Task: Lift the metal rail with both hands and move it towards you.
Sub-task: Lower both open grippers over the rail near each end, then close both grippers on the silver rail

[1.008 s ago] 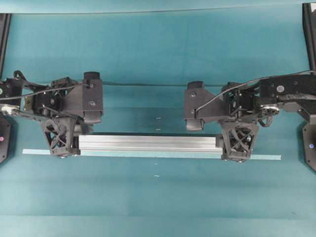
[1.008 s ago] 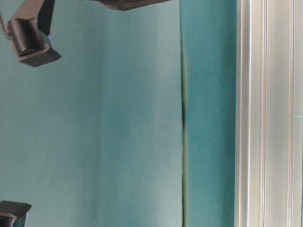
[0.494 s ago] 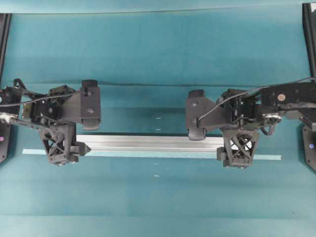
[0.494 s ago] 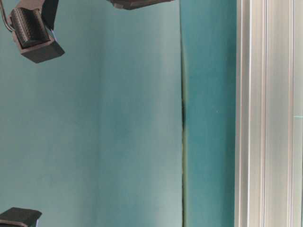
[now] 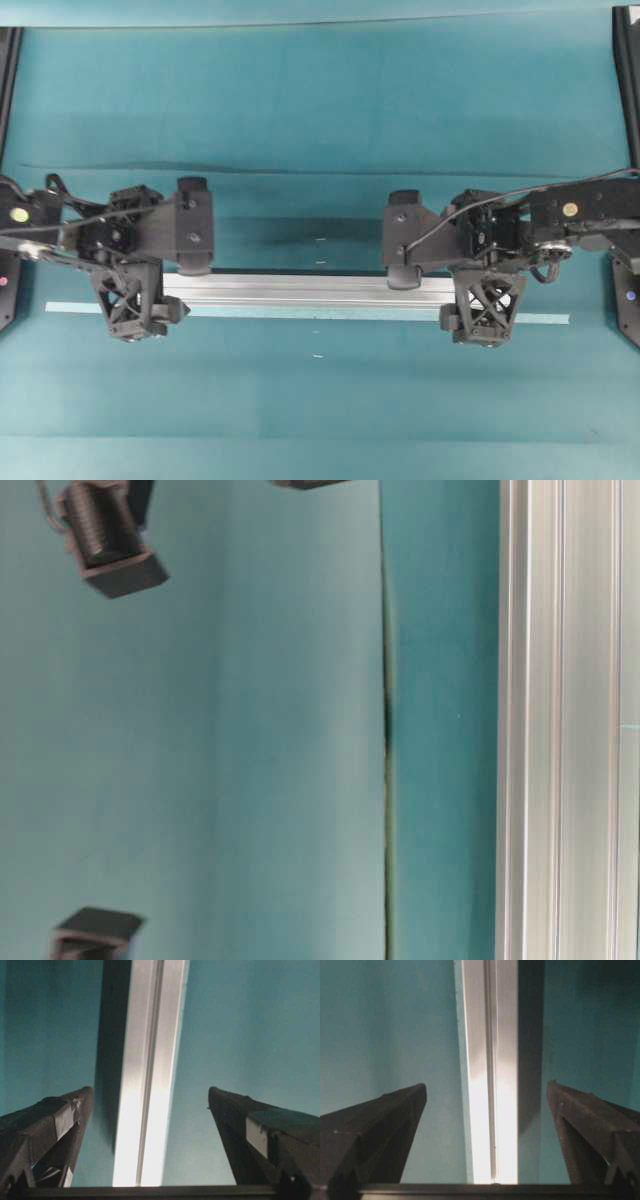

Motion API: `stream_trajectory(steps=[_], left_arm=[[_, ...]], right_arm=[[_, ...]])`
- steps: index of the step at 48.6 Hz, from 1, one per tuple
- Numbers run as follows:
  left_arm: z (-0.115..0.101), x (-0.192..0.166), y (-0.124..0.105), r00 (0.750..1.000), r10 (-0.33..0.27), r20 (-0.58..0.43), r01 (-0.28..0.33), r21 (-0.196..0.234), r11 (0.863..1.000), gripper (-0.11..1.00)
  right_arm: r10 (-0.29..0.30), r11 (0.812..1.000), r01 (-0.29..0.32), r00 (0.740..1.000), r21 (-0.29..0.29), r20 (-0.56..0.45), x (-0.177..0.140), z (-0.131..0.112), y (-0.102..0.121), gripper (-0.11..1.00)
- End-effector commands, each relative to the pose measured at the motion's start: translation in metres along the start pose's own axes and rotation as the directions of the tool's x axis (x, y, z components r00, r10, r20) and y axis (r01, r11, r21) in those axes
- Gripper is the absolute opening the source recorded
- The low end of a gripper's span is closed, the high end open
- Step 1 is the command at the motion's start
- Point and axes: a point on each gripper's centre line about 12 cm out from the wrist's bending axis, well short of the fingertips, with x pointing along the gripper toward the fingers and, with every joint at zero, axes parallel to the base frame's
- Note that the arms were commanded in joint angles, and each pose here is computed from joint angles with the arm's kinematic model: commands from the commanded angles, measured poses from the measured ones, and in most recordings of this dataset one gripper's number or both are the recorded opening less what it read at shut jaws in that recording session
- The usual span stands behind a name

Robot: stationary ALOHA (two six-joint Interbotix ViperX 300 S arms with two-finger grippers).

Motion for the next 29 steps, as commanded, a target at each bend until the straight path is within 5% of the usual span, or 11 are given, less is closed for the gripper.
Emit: stream_trajectory(steps=[1,29], left_arm=[[0.001,0.003,-0.001,1.000,-0.001,0.006,0.001,0.006,1.000,1.00],[-0.011,0.031,0.000,1.000,-0.003,-0.005,0.003,0.010,1.000,1.00]], right_arm=[[-0.001,1.000,0.001,1.000,0.003,-0.002,0.005,-0.002,0.000,1.00],[-0.011,1.000,0.010,1.000,0.009,0.023,0.039,-0.019,-0.004,1.00]])
